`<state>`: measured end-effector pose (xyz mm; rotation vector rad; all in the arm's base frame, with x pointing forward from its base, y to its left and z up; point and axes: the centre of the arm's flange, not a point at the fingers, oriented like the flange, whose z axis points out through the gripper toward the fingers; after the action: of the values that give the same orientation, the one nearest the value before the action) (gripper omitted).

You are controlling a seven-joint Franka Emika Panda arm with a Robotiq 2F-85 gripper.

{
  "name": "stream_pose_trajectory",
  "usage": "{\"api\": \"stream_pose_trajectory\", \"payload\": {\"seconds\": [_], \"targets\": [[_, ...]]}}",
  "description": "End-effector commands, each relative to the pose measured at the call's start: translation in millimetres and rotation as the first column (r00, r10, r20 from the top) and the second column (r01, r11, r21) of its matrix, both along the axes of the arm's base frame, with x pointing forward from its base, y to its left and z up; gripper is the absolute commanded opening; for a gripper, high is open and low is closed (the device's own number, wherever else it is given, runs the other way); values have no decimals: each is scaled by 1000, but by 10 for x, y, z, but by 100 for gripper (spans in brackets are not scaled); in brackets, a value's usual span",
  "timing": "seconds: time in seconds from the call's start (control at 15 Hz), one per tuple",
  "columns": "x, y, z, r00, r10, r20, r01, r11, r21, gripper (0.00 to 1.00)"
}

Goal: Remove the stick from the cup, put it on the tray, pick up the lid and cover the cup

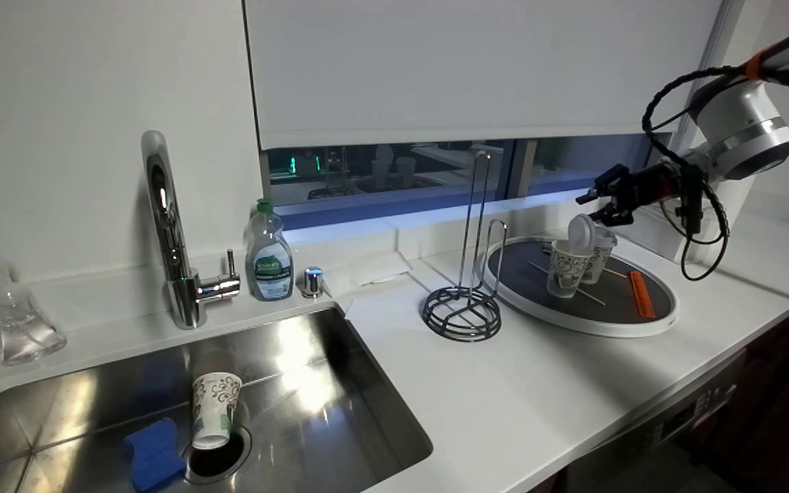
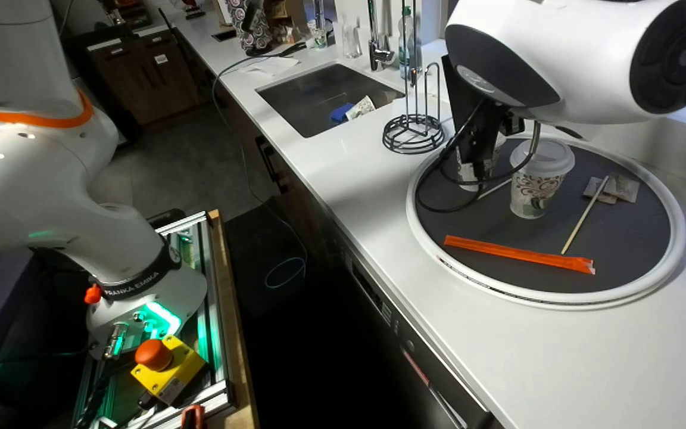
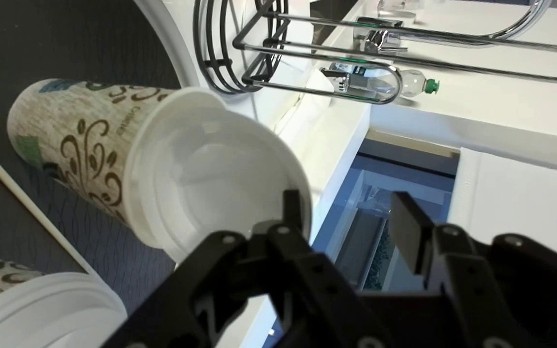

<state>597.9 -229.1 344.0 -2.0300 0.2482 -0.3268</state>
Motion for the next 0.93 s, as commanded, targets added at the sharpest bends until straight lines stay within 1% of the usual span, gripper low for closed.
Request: {"api": "stream_pose_trajectory", "payload": {"seconds": [0.0,0.07,0.13,0.2,0.4,0.53,0.6,0.67,0.73,0.8,0.87], "targets": [[17,52,3,1000,18,-11,-18,1000,-5,59],[21,68,4,1000,23,-13,-23,1000,-4,57],[24,88,9,1000,29,-13,-29,1000,-3,60],[29,107,18,999,33,-12,-34,999,-1,57],[52,157,46,999,43,-5,-43,999,-2,55],[64,156,64,999,44,-2,-44,999,-1,60],[66,148,83,999,42,0,-42,999,-6,69],[60,136,130,999,45,-6,-45,999,-12,84],[50,131,174,999,49,-10,-50,998,-24,86],[37,133,219,999,50,-13,-51,998,-47,95],[23,134,259,998,54,-15,-55,996,-66,99]]}}
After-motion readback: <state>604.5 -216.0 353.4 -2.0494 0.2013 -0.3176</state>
